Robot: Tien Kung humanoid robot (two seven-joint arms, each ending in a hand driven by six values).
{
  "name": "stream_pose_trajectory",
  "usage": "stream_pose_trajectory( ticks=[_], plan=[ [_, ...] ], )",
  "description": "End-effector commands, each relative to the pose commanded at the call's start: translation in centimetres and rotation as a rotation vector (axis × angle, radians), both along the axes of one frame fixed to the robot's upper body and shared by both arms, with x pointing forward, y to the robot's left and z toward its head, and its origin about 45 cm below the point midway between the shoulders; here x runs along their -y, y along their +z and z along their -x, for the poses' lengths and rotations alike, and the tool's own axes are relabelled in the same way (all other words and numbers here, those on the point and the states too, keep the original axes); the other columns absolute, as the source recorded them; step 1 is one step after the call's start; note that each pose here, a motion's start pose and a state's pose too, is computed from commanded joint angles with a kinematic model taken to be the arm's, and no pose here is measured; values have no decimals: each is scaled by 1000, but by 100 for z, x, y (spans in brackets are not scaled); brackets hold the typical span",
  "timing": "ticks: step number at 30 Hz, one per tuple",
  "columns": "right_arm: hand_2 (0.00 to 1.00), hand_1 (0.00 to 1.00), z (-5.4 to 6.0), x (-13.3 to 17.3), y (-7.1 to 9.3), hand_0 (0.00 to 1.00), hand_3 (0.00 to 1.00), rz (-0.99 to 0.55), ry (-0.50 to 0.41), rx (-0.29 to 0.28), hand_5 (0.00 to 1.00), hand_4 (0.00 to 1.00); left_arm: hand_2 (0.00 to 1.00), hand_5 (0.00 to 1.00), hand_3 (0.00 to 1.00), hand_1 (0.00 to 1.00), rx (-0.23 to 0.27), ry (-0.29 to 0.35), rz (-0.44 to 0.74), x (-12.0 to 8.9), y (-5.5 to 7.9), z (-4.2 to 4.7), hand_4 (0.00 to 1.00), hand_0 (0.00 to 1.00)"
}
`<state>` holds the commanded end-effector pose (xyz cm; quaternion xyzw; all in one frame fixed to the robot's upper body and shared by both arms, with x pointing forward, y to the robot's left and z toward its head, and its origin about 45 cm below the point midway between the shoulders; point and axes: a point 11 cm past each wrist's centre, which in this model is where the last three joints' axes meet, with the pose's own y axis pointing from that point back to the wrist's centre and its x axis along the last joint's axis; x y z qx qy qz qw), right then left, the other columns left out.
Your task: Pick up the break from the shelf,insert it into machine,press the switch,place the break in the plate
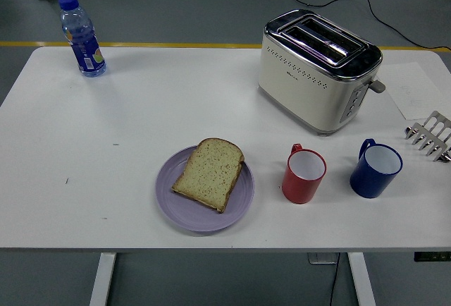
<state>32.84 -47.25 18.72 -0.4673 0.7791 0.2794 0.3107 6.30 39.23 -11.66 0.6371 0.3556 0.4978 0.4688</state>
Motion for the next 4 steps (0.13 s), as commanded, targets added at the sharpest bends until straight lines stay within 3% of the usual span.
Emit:
stream_pose_trajectory(
  ticks=[4],
  plan=[
    [683,663,2,11,5,712,614,-1,-4,2,305,429,676,867,553,689,1,0,0,0,1,-6,274,673]
  ],
)
